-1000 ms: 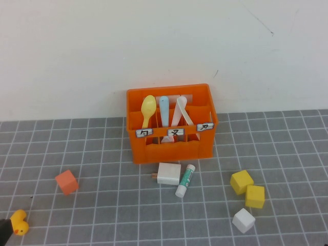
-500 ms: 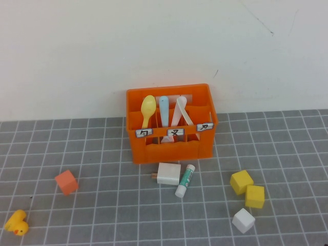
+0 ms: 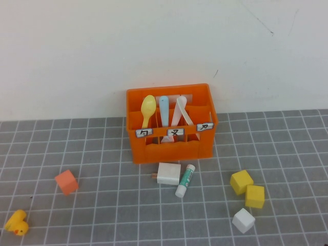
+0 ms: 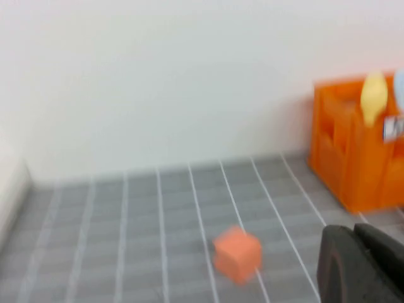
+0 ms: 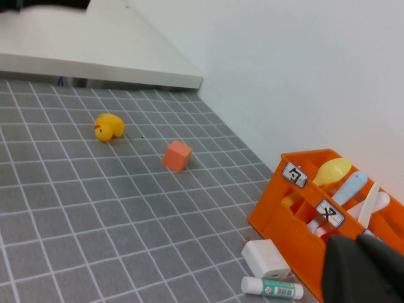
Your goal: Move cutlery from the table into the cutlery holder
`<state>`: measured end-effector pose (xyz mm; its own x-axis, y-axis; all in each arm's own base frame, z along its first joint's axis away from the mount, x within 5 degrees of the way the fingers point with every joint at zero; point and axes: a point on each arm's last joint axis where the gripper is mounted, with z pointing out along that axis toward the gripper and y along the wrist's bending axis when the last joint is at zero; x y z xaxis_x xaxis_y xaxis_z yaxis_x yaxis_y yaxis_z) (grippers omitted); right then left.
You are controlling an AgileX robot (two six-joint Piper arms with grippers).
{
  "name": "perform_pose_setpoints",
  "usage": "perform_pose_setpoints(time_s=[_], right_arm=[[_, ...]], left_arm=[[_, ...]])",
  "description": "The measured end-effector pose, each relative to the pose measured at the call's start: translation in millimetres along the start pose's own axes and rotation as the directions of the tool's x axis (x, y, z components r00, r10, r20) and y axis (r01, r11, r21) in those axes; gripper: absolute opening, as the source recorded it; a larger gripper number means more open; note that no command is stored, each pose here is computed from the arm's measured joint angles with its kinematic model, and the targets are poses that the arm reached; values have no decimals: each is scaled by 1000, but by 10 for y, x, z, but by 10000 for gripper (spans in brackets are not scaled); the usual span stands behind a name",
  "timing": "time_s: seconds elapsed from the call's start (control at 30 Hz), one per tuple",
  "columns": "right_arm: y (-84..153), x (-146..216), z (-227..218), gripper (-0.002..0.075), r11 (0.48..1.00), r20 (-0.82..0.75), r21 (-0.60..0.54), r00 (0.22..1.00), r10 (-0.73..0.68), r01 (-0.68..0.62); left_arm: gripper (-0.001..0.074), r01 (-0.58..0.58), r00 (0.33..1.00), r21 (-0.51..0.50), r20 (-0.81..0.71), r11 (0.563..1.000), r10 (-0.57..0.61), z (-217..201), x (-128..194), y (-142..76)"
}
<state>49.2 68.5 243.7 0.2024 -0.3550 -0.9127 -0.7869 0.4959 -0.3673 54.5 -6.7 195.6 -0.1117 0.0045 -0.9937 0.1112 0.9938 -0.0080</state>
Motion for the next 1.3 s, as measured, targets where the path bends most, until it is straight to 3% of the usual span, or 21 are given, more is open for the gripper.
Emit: perform_pose_setpoints(time_s=[0.23,1.3], right_arm=[[2,1,0,-1,1000,-1,-2,1000,0,0],[2,1,0,-1,1000,-1,-2,1000,0,0]], left_arm=[[-1,90,982,-9,-168,996,-90,5,220,-6],[-1,103,979,-7,-175,995,-102,4,225,-10]])
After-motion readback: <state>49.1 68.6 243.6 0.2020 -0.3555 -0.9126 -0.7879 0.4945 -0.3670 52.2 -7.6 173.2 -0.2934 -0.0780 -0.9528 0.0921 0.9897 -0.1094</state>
